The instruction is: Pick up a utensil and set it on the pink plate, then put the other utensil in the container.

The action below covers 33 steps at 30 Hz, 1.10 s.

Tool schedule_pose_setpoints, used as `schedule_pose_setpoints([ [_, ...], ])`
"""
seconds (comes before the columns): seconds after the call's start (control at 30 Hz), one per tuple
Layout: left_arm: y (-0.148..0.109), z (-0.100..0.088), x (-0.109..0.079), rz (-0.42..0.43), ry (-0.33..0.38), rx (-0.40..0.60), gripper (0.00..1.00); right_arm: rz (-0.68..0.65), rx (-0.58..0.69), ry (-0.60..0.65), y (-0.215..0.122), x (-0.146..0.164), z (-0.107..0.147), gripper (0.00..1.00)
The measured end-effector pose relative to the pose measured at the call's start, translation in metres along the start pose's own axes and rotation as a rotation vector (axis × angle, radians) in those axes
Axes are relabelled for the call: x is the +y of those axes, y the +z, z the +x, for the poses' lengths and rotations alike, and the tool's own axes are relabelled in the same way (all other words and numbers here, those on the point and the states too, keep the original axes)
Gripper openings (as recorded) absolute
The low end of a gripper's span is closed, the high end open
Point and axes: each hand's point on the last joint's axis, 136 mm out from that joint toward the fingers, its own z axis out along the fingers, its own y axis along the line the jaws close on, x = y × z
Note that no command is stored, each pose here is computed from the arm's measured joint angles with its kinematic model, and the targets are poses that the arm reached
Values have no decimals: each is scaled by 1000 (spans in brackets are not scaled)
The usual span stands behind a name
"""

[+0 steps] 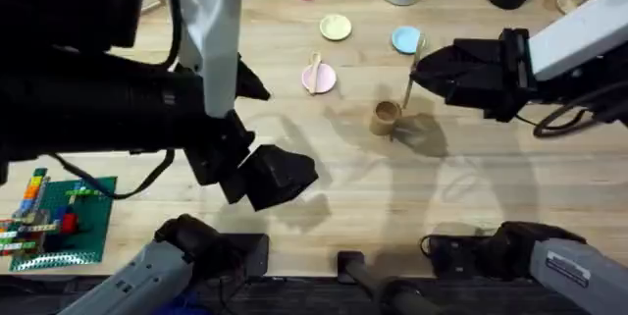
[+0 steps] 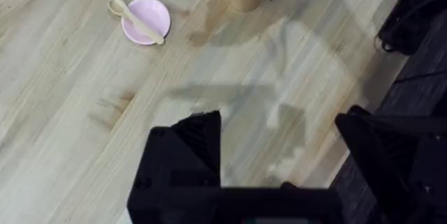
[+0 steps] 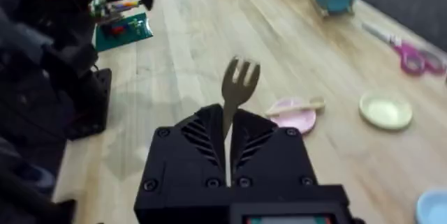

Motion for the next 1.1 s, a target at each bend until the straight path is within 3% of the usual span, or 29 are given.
schedule_pose_setpoints([
  [0.07, 0, 0, 0, 0, 3, 0, 993, -25, -19, -130, 1, 5, -3, 34],
  [0.23, 0, 1, 0, 2, 1, 4, 994, -32, -27, -236, 2, 5, -2, 34],
  [0.77, 0, 2, -1, 4, -1, 9, 993, -88, -8, -247, 17, -22, 58, 34],
  [1.1, -1, 16, -7, 26, -22, 63, 993, -112, -8, -337, 23, -27, 84, 34],
])
